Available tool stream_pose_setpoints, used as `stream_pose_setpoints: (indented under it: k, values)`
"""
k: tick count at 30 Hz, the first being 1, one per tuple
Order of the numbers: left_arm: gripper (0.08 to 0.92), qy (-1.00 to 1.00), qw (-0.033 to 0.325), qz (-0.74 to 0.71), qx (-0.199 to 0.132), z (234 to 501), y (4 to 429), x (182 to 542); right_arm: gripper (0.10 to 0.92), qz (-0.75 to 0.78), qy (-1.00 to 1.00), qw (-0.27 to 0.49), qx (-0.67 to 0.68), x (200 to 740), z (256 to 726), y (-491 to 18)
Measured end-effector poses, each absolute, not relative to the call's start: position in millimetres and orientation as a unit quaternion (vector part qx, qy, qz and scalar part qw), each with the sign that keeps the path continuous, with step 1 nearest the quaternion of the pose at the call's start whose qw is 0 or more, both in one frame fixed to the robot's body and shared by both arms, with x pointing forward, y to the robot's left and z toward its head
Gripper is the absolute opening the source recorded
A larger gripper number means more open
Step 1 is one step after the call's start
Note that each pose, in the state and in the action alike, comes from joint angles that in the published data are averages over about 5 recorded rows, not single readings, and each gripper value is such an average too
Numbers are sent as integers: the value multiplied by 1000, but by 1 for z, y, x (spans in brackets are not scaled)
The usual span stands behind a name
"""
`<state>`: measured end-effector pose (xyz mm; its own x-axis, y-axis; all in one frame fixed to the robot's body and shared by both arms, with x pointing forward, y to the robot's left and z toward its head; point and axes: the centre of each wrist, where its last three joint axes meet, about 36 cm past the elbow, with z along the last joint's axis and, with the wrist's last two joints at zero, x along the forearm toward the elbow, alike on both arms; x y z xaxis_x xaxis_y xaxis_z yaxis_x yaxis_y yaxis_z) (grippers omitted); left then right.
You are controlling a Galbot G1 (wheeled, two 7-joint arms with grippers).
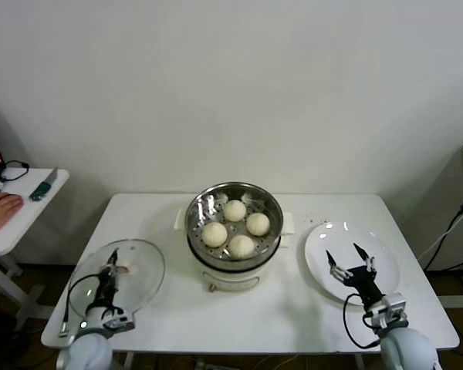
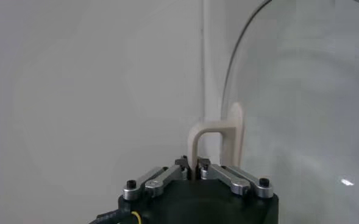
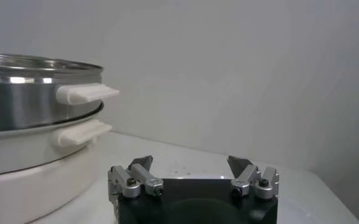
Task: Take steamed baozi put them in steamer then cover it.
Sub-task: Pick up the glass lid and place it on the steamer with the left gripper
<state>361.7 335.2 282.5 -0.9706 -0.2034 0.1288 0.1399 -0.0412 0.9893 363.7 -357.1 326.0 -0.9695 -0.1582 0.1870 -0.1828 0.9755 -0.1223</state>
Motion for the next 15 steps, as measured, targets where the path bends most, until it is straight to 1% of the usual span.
stream_pose_setpoints:
  k: [7, 15]
  values:
    - [150, -678, 110, -725, 53, 312, 334, 353, 823, 79, -989, 88, 88, 370, 327, -361]
    - [150, -675, 96, -726, 95, 366, 327, 342, 823, 93, -987, 88, 94, 380, 329, -365]
